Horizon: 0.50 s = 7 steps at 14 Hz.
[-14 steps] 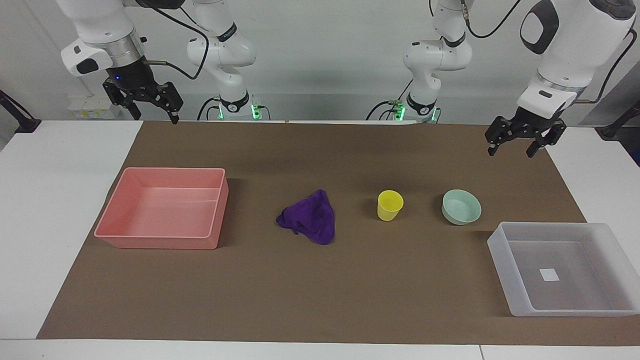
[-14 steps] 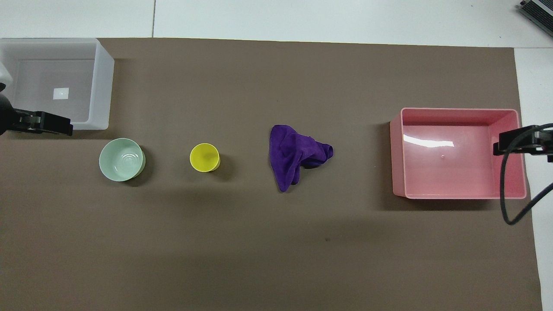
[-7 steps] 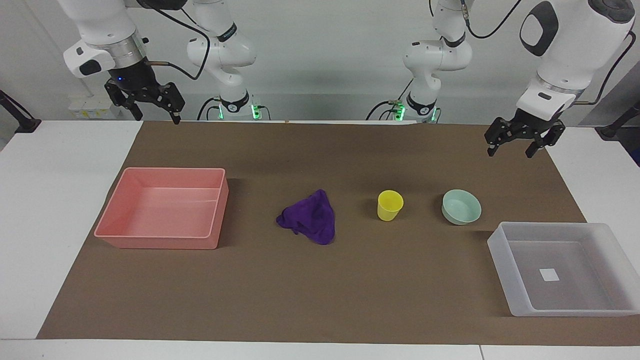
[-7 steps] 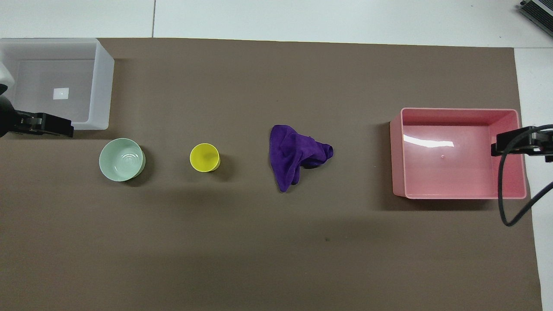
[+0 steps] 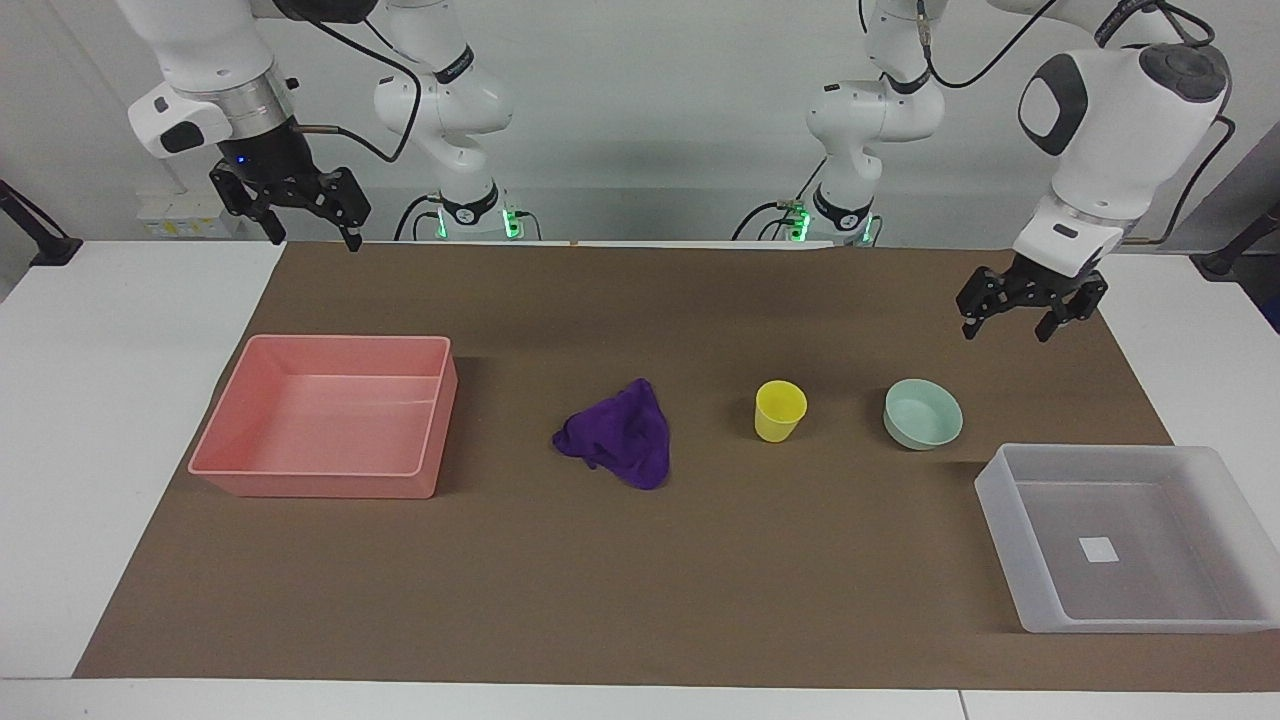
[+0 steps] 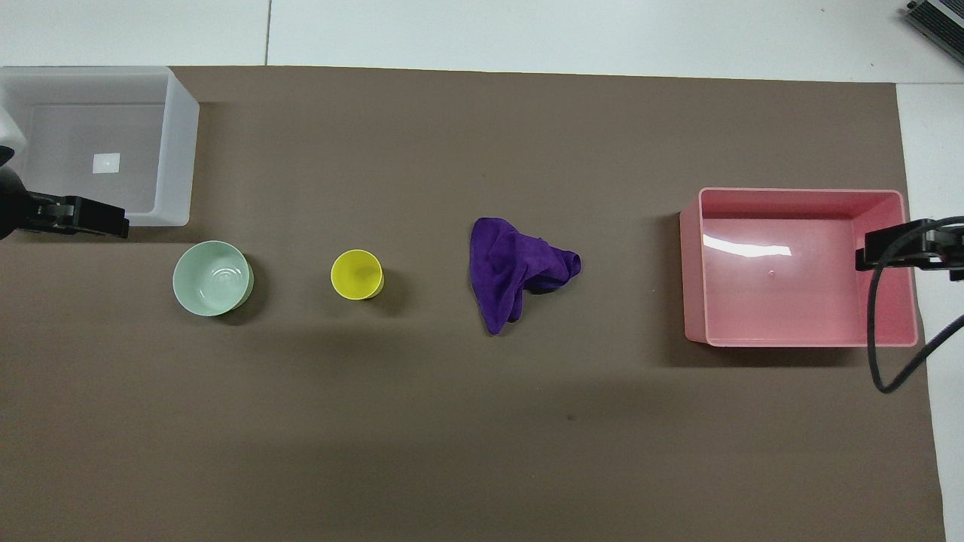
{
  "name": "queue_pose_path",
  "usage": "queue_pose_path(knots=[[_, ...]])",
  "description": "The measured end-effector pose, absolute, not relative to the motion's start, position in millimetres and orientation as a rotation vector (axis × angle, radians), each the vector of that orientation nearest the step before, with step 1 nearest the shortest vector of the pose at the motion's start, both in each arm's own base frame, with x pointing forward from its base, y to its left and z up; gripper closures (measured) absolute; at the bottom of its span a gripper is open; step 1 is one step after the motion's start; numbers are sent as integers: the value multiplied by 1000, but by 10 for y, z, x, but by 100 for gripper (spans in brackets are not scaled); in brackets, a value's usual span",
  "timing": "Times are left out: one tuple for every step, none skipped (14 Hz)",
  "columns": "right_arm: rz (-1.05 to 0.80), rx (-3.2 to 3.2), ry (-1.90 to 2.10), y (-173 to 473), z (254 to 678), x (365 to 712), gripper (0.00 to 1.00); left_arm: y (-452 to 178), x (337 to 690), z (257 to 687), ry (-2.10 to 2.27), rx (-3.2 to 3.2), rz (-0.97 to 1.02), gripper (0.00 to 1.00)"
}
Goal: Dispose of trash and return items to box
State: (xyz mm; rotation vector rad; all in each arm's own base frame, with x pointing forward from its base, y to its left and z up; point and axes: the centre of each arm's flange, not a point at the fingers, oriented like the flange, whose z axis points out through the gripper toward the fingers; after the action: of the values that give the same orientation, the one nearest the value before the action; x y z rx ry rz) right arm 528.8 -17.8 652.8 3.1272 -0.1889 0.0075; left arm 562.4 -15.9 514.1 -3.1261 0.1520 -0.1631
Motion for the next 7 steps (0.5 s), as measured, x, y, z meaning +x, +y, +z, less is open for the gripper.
queue_pose_path(knots=[[7, 3127, -189, -178, 6528, 5285, 0, -111, 5613, 4947, 140, -3126, -175, 0], [7, 3127, -189, -178, 6528, 5282, 0, -81, 5598, 4765, 132, -3125, -185, 0], [7, 3127, -189, -177, 6528, 5280, 0, -68, 5585, 4592, 128, -3124, -193, 0], [6, 3127, -188, -176, 6526, 5278, 0, -56, 5577, 4431, 125, -3124, -198, 0], [6, 3127, -188, -174, 6525, 5278, 0, -36, 5577, 4269, 120, -3123, -207, 0], [5, 3127, -187, -173, 6523, 5277, 0, -20, 5578, 4114, 116, -3122, -217, 0], [4, 3127, -187, -172, 6521, 5277, 0, -8, 5570, 3956, 112, -3122, -222, 0]])
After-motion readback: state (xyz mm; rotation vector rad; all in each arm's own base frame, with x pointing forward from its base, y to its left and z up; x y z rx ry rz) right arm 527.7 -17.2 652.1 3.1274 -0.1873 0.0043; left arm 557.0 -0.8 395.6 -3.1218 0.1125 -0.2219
